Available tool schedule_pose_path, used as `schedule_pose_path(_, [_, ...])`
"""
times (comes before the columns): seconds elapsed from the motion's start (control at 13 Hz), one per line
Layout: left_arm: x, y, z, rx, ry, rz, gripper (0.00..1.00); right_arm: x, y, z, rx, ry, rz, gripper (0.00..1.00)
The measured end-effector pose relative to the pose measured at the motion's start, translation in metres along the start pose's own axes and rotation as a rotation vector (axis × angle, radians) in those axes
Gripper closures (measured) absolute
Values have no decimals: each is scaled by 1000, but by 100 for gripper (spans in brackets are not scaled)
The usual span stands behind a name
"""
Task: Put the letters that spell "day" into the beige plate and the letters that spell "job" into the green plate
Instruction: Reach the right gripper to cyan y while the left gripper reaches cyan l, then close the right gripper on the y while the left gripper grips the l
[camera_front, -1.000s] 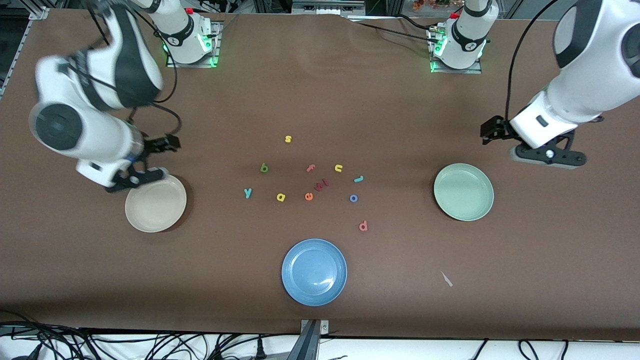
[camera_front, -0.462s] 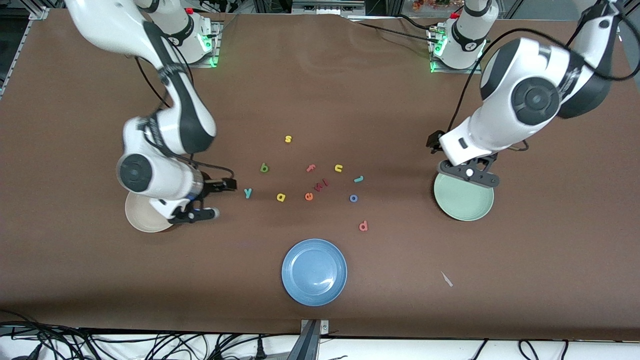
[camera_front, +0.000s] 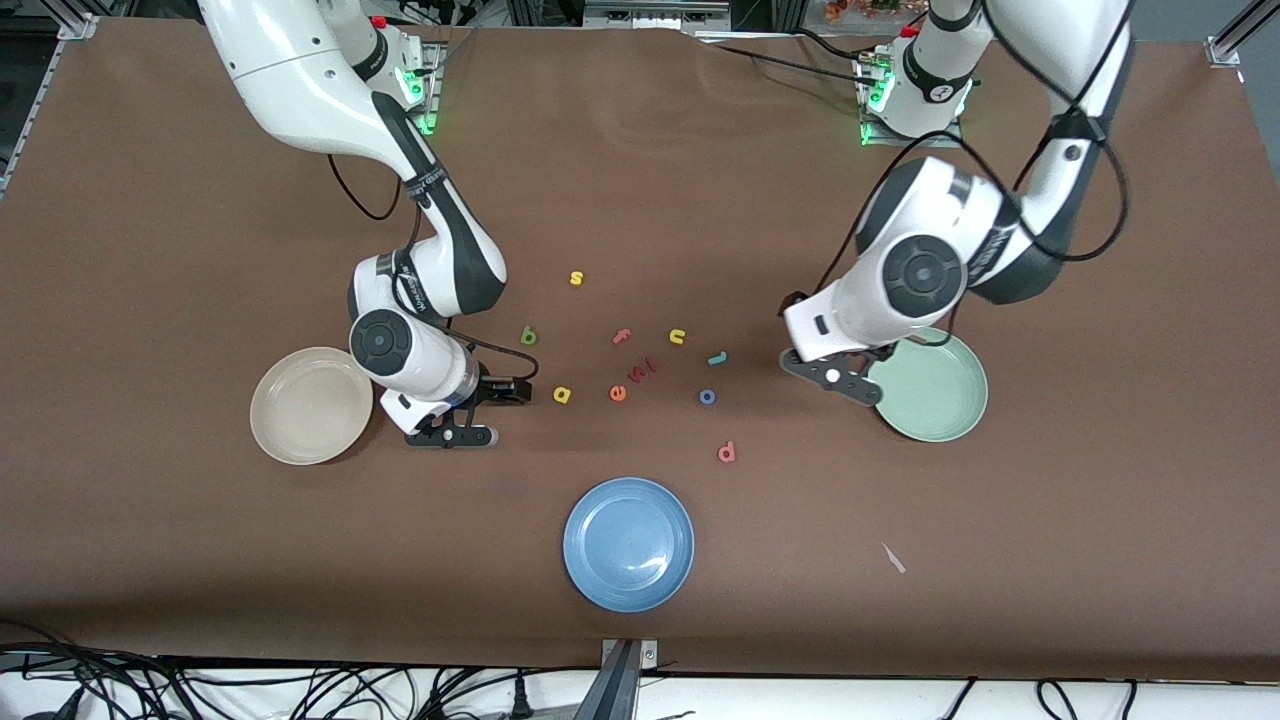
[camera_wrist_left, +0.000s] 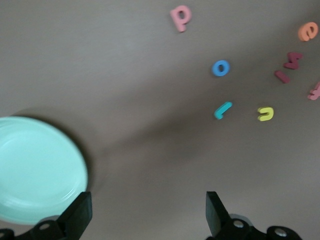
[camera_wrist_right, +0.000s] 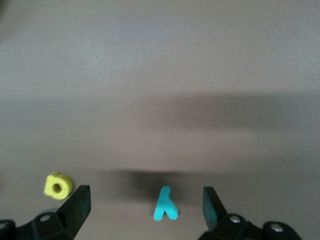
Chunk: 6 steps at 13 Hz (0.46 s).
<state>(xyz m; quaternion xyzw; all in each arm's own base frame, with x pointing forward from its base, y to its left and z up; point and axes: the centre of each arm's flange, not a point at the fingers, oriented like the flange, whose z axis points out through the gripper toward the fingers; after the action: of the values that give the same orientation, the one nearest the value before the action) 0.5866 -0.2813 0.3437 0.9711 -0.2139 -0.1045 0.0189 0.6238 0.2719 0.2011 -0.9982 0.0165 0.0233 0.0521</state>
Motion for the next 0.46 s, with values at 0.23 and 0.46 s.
schedule_pose_path(0.23, [7, 43, 7, 6, 27, 65, 0, -9, 3, 7, -5, 0, 73, 1])
schedule_pose_path(0.46, [10, 42, -2, 6, 53, 63, 0, -28, -11, 15, -5, 17, 79, 3])
